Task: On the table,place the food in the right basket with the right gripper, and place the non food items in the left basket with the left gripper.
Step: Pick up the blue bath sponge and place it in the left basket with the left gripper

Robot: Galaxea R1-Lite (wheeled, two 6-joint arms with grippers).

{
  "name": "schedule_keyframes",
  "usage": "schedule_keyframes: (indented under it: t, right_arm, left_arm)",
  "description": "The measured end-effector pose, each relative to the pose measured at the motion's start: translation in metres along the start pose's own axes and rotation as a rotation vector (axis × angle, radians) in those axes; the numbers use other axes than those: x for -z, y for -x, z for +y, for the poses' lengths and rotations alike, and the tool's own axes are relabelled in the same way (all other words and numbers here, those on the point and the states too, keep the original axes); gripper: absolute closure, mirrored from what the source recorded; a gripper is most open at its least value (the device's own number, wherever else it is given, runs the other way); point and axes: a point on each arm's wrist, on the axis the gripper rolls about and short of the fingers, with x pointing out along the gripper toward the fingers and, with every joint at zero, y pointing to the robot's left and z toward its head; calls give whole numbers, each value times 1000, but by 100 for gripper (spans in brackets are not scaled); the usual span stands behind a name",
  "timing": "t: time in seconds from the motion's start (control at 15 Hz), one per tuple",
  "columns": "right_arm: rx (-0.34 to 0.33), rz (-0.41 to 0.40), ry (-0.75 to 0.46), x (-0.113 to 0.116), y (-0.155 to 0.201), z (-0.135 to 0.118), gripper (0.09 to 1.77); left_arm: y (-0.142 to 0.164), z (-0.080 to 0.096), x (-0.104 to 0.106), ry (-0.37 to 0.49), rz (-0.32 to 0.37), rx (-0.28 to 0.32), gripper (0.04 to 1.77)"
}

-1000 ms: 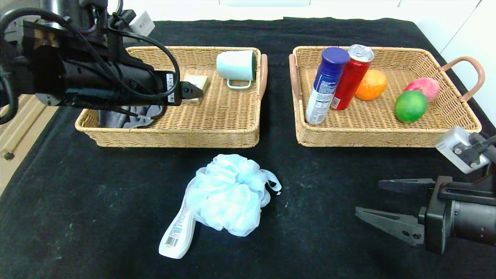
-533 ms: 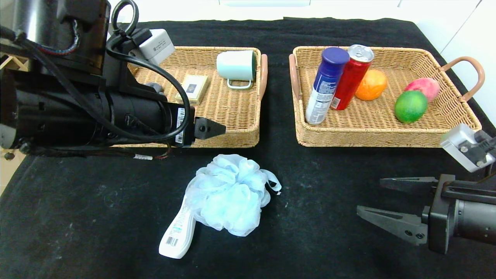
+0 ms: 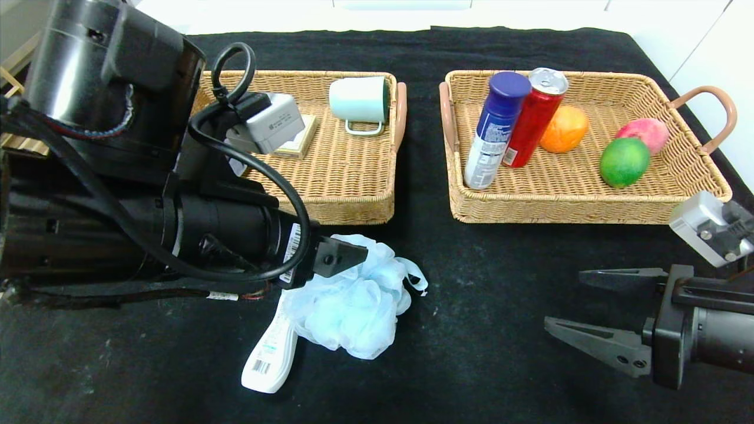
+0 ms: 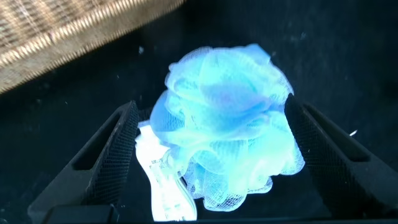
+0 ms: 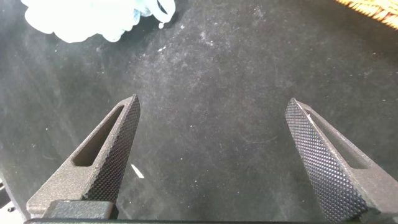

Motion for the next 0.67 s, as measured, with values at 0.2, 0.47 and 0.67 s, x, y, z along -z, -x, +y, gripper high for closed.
schedule_keyframes:
  t: [0.2,0.47,0.67]
  right_arm:
    - [2,2,-1,1,0,0,15]
    - [2,-2,0,0,1,0,15]
    - [3,-1,0,0,1,0,15]
  left_arm:
    - [-10,-3,5,-6,35,3,11]
    - [-26,-9,11,-23,84,12,11]
    - [-37,-11,14,-29,114,19,10]
